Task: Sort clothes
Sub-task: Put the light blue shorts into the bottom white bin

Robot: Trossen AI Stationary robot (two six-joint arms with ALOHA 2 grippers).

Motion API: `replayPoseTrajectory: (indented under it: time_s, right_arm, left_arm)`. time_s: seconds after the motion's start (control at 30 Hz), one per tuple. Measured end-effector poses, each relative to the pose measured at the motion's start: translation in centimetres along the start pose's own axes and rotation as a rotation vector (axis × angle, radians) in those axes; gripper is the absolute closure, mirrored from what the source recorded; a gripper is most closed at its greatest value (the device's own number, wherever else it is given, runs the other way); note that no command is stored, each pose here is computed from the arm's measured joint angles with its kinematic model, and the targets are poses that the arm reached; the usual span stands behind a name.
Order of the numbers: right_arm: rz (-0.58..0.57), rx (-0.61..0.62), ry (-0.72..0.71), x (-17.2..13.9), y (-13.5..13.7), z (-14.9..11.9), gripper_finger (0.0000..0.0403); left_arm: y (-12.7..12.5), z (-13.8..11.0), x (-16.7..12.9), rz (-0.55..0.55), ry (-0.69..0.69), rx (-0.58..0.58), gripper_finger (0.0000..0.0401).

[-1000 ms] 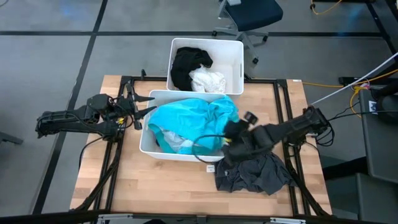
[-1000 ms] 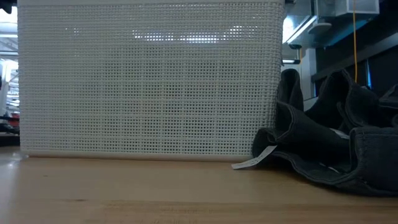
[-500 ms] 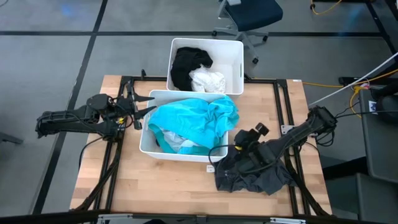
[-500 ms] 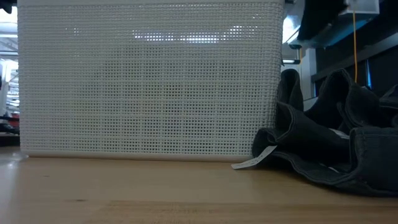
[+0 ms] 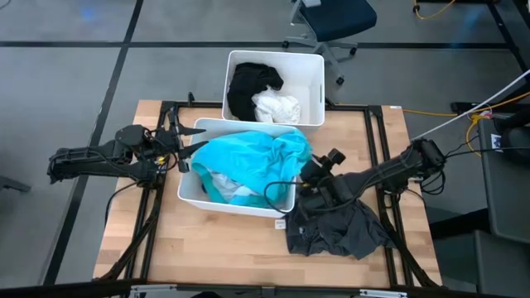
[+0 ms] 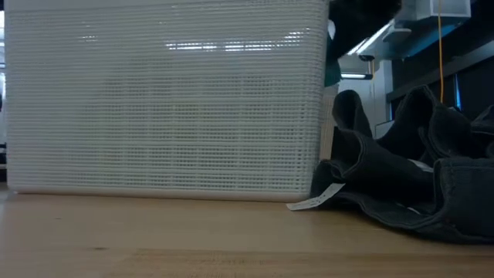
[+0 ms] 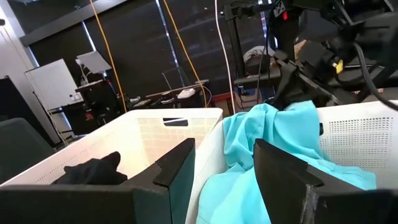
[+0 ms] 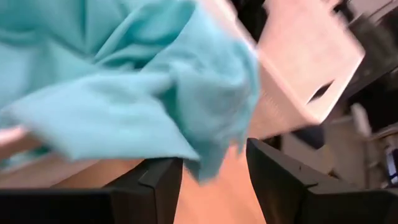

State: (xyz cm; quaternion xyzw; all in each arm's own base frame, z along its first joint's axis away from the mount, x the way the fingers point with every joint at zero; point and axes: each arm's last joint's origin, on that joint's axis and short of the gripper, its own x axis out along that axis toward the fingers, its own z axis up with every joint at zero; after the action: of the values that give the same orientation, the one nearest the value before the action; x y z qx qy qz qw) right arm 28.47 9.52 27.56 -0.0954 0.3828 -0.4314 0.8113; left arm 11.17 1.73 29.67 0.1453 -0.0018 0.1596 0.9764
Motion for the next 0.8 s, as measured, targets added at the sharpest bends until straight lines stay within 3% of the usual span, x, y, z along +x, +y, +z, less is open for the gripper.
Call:
replayPoseTrajectory:
  time_s: [0.2,0.4,0.6,0.8]
  right_arm:
    - [-0.058,-0.063,-0.07,0.8,-0.9,2.4,0.0224]
    - [-0.026,-0.074,-0.158,1.2,-0.7,5.3,0.0224]
    - [0.226,-0.037,-0.213,1.7,1.0,7.7,0.0224]
    - [0.445,-0.078,-0.172,3.0,3.5,7.8,0.0224]
  left_arm:
    - [0.0,0.0,0.0,-0.001,0.001,0.012,0.0251]
    - [0.0,0.0,0.0,0.0,0.001,0.012,0.0251]
    - [0.0,0.0,0.0,0.0,0.001,0.012,0.0251]
    - [0.0,0.0,0.0,0.0,0.002,0.008,0.0251]
